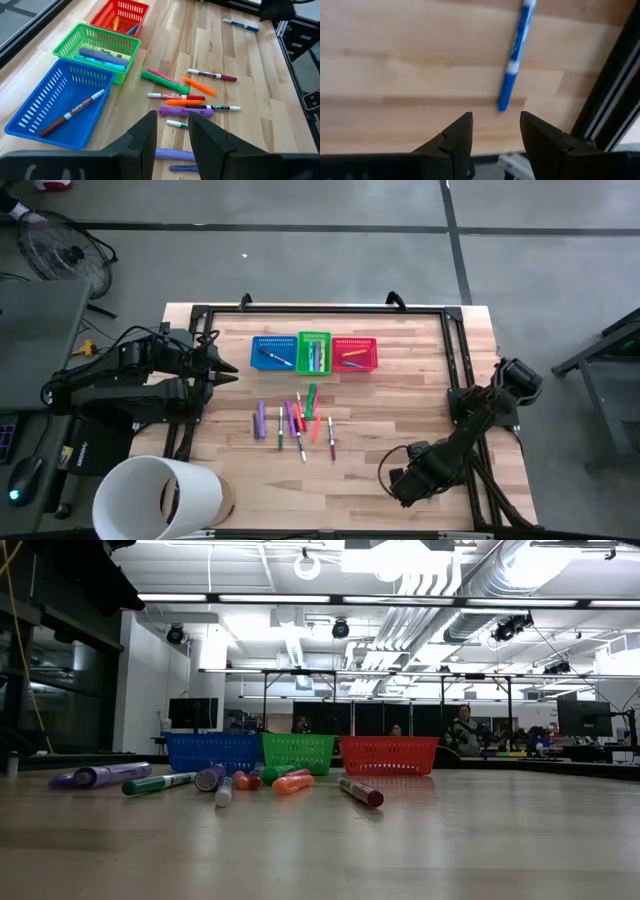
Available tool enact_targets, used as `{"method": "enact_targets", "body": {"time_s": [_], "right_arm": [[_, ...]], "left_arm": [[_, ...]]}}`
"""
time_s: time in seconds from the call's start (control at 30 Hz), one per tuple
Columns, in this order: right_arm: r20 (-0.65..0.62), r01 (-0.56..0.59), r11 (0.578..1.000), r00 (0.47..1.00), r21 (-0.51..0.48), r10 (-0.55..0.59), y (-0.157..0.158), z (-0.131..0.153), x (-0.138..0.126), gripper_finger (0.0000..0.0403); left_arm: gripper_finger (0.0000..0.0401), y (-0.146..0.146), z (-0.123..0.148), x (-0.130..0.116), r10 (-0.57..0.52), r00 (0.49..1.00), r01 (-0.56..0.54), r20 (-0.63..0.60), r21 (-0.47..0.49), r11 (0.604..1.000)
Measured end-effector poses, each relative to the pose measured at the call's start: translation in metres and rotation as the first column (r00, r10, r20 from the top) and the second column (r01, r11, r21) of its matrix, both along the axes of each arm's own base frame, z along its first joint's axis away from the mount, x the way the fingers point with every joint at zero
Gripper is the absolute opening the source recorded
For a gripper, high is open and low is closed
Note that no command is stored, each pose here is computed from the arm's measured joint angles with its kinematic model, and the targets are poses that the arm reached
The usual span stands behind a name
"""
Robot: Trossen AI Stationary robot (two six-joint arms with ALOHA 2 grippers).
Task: Pick & Place Markers
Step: Put the blue marker into the blue bin
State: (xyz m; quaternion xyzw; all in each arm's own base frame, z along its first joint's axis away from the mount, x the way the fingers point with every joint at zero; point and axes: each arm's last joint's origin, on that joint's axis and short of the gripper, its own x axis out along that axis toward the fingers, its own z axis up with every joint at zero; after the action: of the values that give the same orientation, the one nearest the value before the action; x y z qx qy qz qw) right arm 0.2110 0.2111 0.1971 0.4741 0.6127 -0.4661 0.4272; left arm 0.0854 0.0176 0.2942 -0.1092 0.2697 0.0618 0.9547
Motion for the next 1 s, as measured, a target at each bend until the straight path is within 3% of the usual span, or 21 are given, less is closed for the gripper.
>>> {"method": "enact_targets", "body": {"time_s": [0.47, 1.0], "right_arm": [[0.035, 0.032, 0.999, 0.999, 0.043, -0.034, -0.021, -0.048, -0.022, 0.0154], [0.002, 0.004, 1.000, 1.000, 0.006, -0.004, -0.017, -0.053, -0.036, 0.0154]], "left_arm": [[0.0111, 0.000, 0.000, 0.000, 0.001, 1.000, -0.001, 0.000, 0.000, 1.000], [0.0111, 0.000, 0.000, 0.000, 0.011, 1.000, -0.011, -0.001, -0.006, 1.000]]}}
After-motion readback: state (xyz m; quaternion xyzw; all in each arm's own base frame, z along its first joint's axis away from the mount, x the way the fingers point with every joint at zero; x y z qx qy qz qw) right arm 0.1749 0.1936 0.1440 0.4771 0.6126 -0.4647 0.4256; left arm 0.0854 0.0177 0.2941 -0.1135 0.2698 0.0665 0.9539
